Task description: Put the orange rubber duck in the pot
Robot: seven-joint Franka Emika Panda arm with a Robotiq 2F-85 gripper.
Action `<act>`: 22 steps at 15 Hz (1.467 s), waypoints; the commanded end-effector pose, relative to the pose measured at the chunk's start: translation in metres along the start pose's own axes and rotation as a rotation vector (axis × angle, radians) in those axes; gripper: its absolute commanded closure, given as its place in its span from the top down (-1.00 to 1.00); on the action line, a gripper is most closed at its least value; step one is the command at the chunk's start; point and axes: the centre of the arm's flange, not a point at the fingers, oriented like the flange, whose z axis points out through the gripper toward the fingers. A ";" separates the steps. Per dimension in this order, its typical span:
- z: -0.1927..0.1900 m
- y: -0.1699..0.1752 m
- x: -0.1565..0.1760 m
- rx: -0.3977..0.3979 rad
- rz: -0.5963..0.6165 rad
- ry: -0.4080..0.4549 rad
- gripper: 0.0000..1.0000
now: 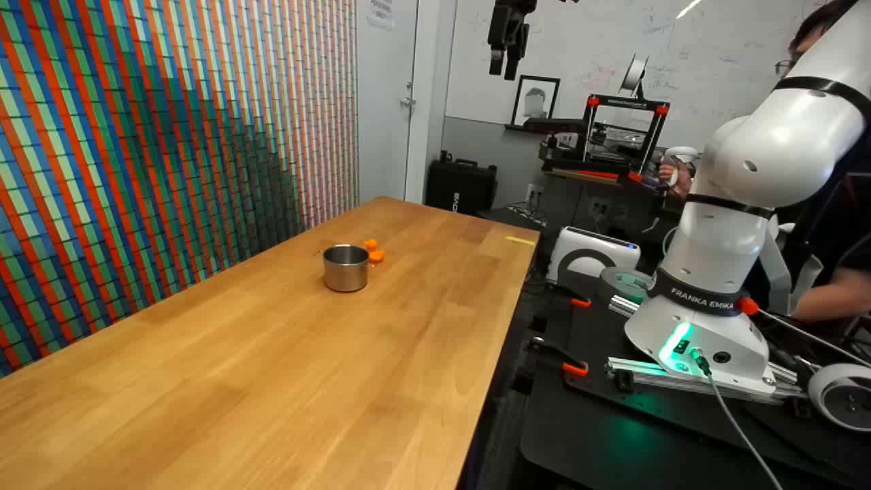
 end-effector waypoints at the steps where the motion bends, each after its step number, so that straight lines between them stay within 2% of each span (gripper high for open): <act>1: -0.001 0.000 0.000 0.000 0.000 0.003 1.00; 3: 0.000 -0.006 0.021 -0.008 -0.058 0.057 1.00; 5: 0.011 -0.013 0.057 -0.018 -0.129 0.114 1.00; 8: 0.047 -0.026 0.118 -0.031 -0.215 0.154 1.00; 12: 0.117 -0.045 0.175 -0.023 -0.285 0.140 1.00; 15: 0.170 -0.061 0.199 0.001 -0.323 0.115 1.00; 18: 0.216 -0.076 0.204 0.028 -0.344 0.069 1.00; 22: 0.277 -0.080 0.214 0.028 -0.373 0.016 1.00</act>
